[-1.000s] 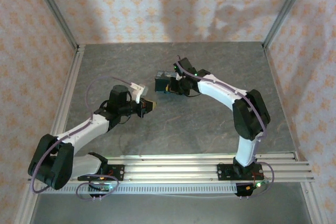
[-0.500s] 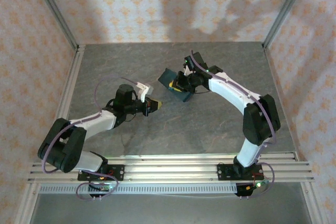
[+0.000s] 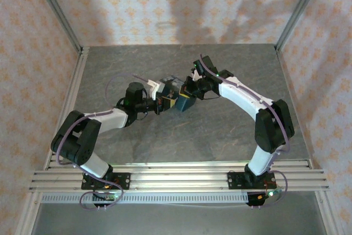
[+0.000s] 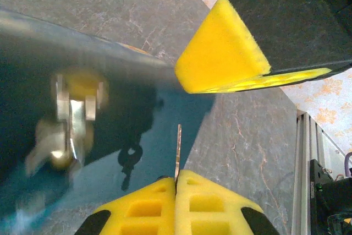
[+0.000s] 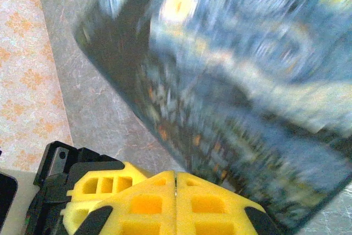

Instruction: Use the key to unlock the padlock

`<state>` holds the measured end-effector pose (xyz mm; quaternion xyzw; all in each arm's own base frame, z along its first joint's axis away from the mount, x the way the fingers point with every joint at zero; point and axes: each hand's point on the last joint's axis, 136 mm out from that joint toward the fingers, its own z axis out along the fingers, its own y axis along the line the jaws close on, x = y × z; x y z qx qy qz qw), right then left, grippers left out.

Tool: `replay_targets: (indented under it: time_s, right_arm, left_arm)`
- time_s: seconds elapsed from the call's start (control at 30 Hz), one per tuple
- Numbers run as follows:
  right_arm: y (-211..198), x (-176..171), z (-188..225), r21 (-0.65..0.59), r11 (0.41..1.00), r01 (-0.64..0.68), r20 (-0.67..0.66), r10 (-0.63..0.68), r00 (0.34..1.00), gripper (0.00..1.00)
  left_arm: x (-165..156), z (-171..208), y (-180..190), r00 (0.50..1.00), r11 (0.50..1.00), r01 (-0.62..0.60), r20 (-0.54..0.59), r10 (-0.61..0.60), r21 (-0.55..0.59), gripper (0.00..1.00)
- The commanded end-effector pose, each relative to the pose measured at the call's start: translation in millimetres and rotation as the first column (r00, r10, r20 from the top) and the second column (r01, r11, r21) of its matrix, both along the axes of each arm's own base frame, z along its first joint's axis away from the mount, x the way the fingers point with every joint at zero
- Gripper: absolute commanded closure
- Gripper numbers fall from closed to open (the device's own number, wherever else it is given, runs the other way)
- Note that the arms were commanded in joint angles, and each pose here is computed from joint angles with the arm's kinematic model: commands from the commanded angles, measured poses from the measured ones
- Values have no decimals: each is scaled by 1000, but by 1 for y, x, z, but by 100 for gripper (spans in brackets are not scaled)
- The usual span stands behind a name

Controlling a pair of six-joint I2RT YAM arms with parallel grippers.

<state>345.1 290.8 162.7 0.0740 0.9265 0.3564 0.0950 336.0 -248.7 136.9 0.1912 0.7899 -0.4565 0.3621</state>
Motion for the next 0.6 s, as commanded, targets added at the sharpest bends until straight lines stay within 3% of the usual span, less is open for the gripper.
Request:
replay_targets:
  time_s: [0.0, 0.2, 0.3, 0.43, 0.57]
  right_arm:
    - [-5, 0, 7, -16, 1000, 9, 41, -9, 999, 100]
    - [-18, 1, 0, -121, 992, 34, 98, -22, 995, 100]
    - [-17, -9, -2, -274, 961, 29, 174, 20, 985, 100]
    - [5, -24, -10, -398, 916, 51, 269, 64, 961, 95]
    - [46, -41, -27, -436, 900, 5, 294, 138, 946, 92]
  left_arm:
    - [8, 5, 9, 1000, 1000, -16, 20, 16, -16, 100]
    - [10, -12, 48, 987, 979, -154, -15, 157, 130, 100]
    - [12, -20, 83, 953, 929, -286, -32, 302, 233, 100]
    - [19, -23, 133, 864, 827, -470, -32, 503, 308, 100]
    - [27, -23, 156, 814, 775, -538, -34, 580, 331, 100]
